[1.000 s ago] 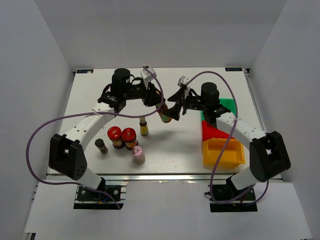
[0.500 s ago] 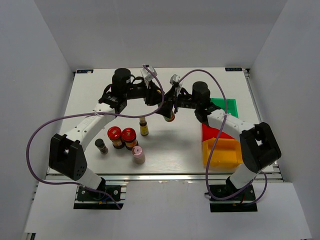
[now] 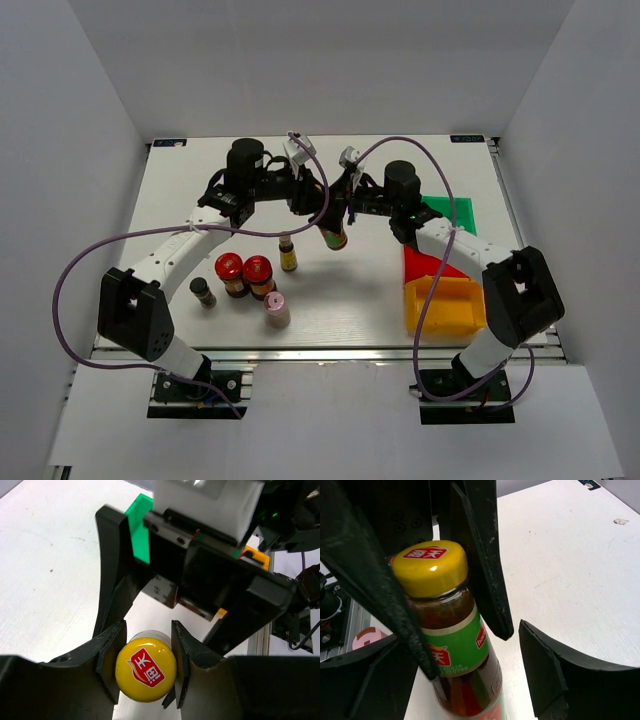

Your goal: Organize the condiment bottles

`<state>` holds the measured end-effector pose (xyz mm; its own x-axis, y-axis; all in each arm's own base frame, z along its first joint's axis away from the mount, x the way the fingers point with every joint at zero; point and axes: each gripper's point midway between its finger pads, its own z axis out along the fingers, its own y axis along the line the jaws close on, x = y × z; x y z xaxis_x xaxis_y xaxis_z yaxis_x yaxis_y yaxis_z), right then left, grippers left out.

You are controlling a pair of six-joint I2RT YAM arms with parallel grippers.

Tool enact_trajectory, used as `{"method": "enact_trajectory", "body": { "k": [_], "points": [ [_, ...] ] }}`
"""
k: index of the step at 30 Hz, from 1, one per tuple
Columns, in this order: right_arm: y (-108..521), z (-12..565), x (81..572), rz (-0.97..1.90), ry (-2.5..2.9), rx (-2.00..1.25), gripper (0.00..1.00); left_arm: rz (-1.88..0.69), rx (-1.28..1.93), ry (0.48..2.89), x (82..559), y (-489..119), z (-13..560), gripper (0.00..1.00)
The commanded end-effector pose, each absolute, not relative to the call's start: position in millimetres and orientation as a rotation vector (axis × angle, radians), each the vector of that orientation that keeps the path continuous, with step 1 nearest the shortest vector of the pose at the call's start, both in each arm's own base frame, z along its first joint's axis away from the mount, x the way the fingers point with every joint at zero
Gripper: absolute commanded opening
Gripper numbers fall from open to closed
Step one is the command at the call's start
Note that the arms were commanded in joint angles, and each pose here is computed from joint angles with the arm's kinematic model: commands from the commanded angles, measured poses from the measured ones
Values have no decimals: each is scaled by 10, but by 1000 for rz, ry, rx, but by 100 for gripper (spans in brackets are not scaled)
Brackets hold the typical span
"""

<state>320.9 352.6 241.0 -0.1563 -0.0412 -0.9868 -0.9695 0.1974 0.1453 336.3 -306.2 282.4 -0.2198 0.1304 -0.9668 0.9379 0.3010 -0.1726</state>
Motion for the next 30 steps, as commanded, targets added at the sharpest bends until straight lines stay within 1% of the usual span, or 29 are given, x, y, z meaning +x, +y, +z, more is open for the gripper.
{"method": "enact_trajectory", "body": {
  "k": [1,4,5,7,10,11,12,14,16,17,19,23,28,30],
  "points": [
    [3478,2642,3158,1089,1380,-1053,81,-1007,1018,1440,3265,-3046,3379,0],
    [3458,2615,3131,1085,1388,-1059,82,-1007,1023,1444,3259,-3043,3366,0],
    [3454,2602,3123,1086,1390,-1061,81,-1005,1022,1444,3258,-3040,3371,0],
    [3456,2582,3122,1089,1394,-1063,77,-1004,1017,1442,3265,-3041,3382,0],
    [3492,2543,3087,1126,1390,-1092,64,-1019,1021,1434,3251,-3055,3396,0],
    [3502,2545,3078,1137,1390,-1098,63,-1023,1022,1432,3246,-3058,3403,0],
    [3520,2538,3063,1160,1391,-1105,64,-1028,1019,1430,3248,-3063,3408,0],
    [3532,2539,3051,1178,1393,-1106,72,-1038,1017,1429,3235,-3073,3421,0],
    [3546,2554,3009,1202,1373,-1114,71,-1045,1020,1427,3231,-3080,3419,0],
    [3546,2566,3004,1204,1364,-1113,68,-1043,1019,1428,3233,-3079,3422,0],
    [3545,2577,2985,1207,1348,-1120,67,-1042,1019,1425,3235,-3080,3424,0],
    [3574,2546,2904,1240,1328,-1162,75,-1073,1005,1430,3217,-3101,3438,0],
    [3614,2468,2946,1213,1352,-1154,77,-1084,1010,1422,3183,-3110,3470,0],
    [3627,2474,2973,1195,1355,-1142,71,-1084,1018,1416,3165,-3112,3474,0]
  ]
}}
